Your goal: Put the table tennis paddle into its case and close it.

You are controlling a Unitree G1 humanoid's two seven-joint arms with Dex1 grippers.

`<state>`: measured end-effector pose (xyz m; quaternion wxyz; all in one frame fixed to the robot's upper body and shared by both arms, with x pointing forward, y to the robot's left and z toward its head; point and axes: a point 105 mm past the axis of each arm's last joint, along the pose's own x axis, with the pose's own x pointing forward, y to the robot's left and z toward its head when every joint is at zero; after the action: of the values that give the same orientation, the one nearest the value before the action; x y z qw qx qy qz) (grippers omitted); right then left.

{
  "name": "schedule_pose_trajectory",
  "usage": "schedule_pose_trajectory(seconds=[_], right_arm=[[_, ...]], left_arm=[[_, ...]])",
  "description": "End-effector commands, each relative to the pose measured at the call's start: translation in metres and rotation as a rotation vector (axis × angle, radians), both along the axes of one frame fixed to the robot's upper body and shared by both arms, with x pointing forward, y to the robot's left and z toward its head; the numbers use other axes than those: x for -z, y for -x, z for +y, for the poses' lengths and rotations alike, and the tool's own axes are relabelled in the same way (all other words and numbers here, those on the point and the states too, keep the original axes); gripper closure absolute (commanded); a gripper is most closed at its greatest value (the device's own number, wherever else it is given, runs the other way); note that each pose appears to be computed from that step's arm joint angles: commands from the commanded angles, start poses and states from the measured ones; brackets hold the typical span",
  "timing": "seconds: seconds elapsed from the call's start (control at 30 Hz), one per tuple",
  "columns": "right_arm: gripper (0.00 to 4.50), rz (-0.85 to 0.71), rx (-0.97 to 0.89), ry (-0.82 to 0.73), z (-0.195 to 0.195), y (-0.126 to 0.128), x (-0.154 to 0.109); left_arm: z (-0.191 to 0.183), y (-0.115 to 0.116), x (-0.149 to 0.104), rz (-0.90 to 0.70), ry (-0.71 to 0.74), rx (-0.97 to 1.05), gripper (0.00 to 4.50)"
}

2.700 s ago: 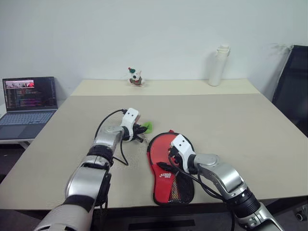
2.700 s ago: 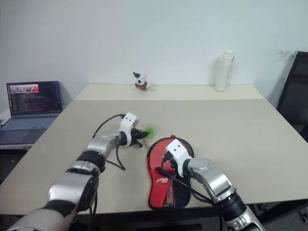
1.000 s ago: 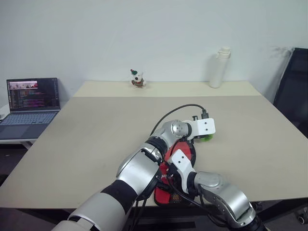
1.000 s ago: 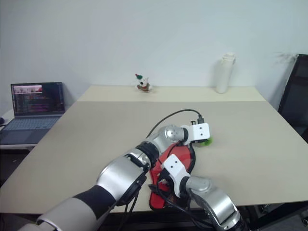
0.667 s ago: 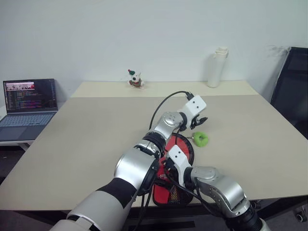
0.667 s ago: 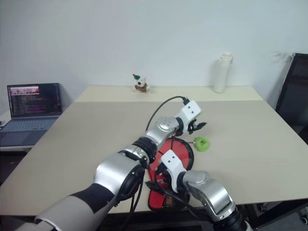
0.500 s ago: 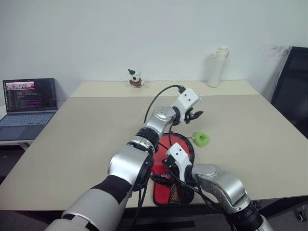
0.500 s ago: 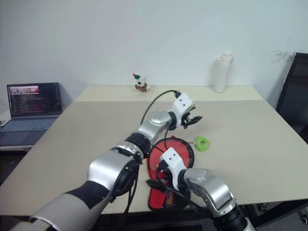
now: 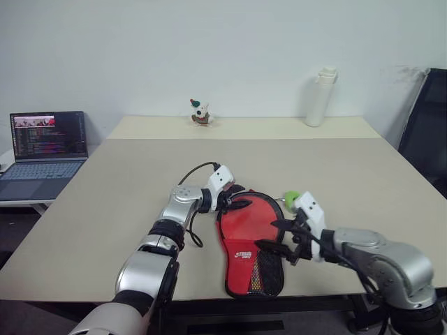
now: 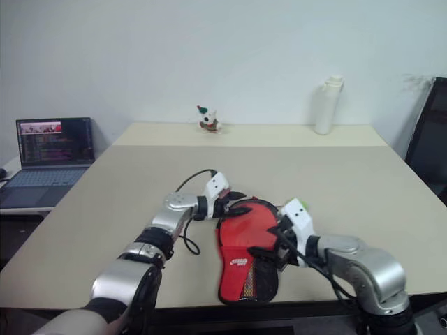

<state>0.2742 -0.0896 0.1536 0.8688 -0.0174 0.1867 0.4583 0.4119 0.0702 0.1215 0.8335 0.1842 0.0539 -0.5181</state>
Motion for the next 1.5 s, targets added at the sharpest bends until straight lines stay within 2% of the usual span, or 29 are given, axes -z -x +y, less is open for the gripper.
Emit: schedule_pose_trajectory(seconds=[0.03, 0.13, 0.27, 0.47, 0.7, 0.8, 1.07, 1.17, 1.3, 1.5], right_arm=[[0.0, -0.069, -0.002, -0.012, -0.012, -0.003, -0.024], [0.0, -0.11, 0.083, 0.027, -0.029, -0.023, -0.028], [0.0, -0.157, 0.244, 0.035, -0.044, -0.064, -0.028], [0.0, -0.164, 0.306, 0.091, -0.045, -0.101, -0.007], [0.0, -0.184, 0.428, 0.185, -0.065, -0.145, 0.014], [0.0, -0.182, 0.438, 0.225, -0.071, -0.154, 0.024], [0.0, -0.114, 0.41, 0.28, -0.078, -0.155, 0.048], [0.58, -0.097, 0.403, 0.264, -0.076, -0.153, 0.05], [1.85, -0.073, 0.387, 0.249, -0.071, -0.15, 0.053], [3.78, -0.06, 0.377, 0.254, -0.068, -0.146, 0.056]], left_arm=[[-0.003, 0.003, -0.008, -0.057, -0.018, 0.014, 1.74], [0.001, 0.006, 0.003, -0.042, -0.044, -0.001, 1.74], [0.002, 0.009, 0.014, -0.01, -0.047, -0.014, 1.74], [0.001, 0.01, 0.021, -0.007, -0.072, -0.016, 1.74], [0.004, 0.012, 0.023, 0.004, -0.078, -0.009, 1.74], [0.007, 0.012, 0.023, 0.006, -0.08, -0.011, 1.74], [0.012, 0.015, 0.024, 0.01, -0.08, -0.018, 1.74], [0.011, 0.016, 0.025, 0.011, -0.082, -0.014, 1.69], [0.007, 0.019, 0.026, 0.023, -0.083, 0.026, 1.69], [0.0, 0.037, 0.036, 0.1, -0.121, 0.167, 1.69]])
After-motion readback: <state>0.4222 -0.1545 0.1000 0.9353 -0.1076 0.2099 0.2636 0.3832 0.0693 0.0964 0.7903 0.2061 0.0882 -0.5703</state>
